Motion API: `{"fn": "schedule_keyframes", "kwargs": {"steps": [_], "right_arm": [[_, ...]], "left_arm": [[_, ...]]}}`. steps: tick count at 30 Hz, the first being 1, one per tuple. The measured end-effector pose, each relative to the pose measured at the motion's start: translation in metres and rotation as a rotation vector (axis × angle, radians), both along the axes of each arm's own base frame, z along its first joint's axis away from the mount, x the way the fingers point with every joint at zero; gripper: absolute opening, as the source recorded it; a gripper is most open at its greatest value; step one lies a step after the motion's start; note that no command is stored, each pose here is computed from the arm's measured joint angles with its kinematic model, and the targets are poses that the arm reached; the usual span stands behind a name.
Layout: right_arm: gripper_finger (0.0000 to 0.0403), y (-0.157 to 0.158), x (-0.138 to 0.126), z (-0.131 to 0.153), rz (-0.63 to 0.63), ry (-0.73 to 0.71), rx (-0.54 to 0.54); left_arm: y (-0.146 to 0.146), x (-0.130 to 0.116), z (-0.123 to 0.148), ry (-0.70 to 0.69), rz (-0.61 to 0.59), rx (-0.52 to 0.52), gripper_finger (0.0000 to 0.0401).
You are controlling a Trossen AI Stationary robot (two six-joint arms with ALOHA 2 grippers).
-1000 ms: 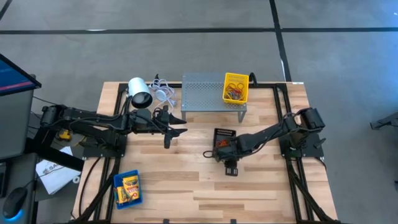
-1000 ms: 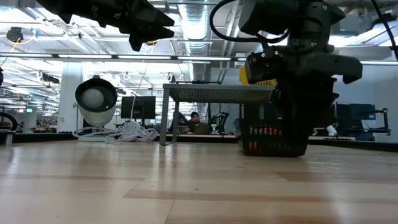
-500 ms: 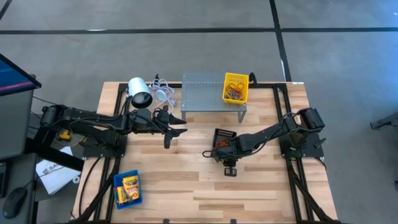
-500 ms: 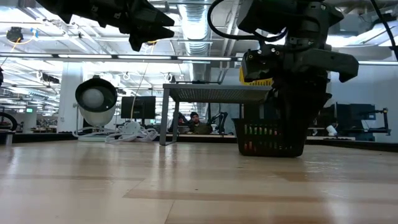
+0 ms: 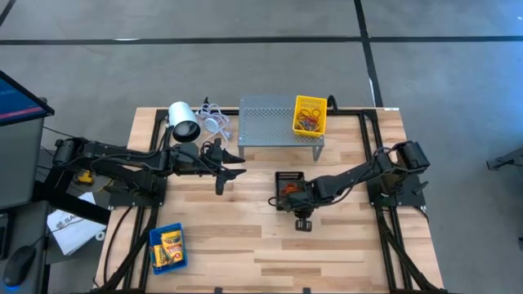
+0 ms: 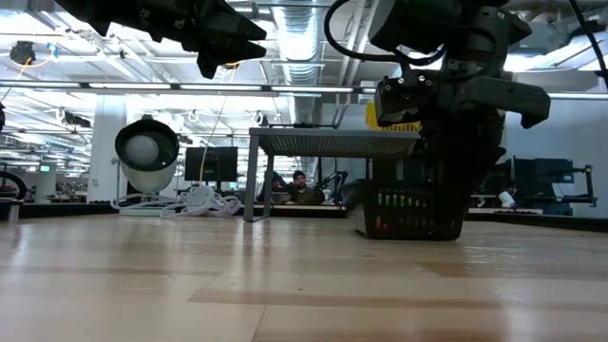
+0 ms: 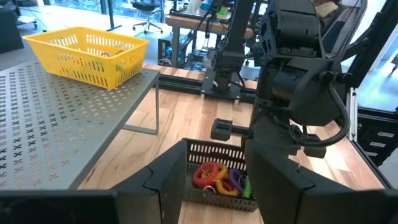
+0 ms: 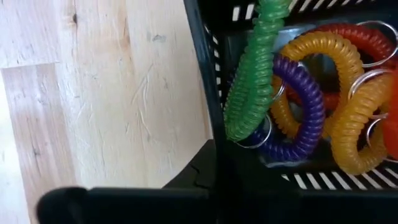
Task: Pick & Place Office Desk Supplies
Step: Put the black basket filled with spring rubber band on the shelf
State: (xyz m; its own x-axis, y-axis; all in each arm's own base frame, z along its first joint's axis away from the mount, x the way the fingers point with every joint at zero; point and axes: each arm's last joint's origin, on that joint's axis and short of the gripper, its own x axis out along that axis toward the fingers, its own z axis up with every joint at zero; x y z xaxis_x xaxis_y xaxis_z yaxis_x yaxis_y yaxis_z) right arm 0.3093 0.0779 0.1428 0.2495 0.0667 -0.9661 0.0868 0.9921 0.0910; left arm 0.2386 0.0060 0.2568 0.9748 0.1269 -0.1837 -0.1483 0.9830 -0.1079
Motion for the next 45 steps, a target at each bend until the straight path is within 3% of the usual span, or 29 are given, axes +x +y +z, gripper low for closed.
{"fn": "schedule_keyframes", "kwargs": {"steps": [7,12,21,36,45], "right_arm": [[0.0045,0.0,0.001,-0.001,0.014,-0.002,0.024],[0.0009,-0.001,0.001,-0.001,0.017,0.007,0.039],[0.0003,0.0,0.001,0.0,0.019,0.016,0.035],[0.0,0.01,0.011,0.032,0.075,0.049,-0.022],[0.0,0.025,0.02,0.069,0.121,0.023,-0.041]], "left_arm": [[0.0,0.0,0.0,0.0,0.001,-0.001,0.0159],[0.0,0.0,0.0,0.0,0.002,0.0,0.0159],[0.0,0.0,0.0,0.001,0.003,0.0,0.0159],[0.0,0.0,0.0,-0.002,0.001,-0.007,0.0159],[0.0,0.0,0.0,-0.002,0.001,-0.006,0.0159]]}}
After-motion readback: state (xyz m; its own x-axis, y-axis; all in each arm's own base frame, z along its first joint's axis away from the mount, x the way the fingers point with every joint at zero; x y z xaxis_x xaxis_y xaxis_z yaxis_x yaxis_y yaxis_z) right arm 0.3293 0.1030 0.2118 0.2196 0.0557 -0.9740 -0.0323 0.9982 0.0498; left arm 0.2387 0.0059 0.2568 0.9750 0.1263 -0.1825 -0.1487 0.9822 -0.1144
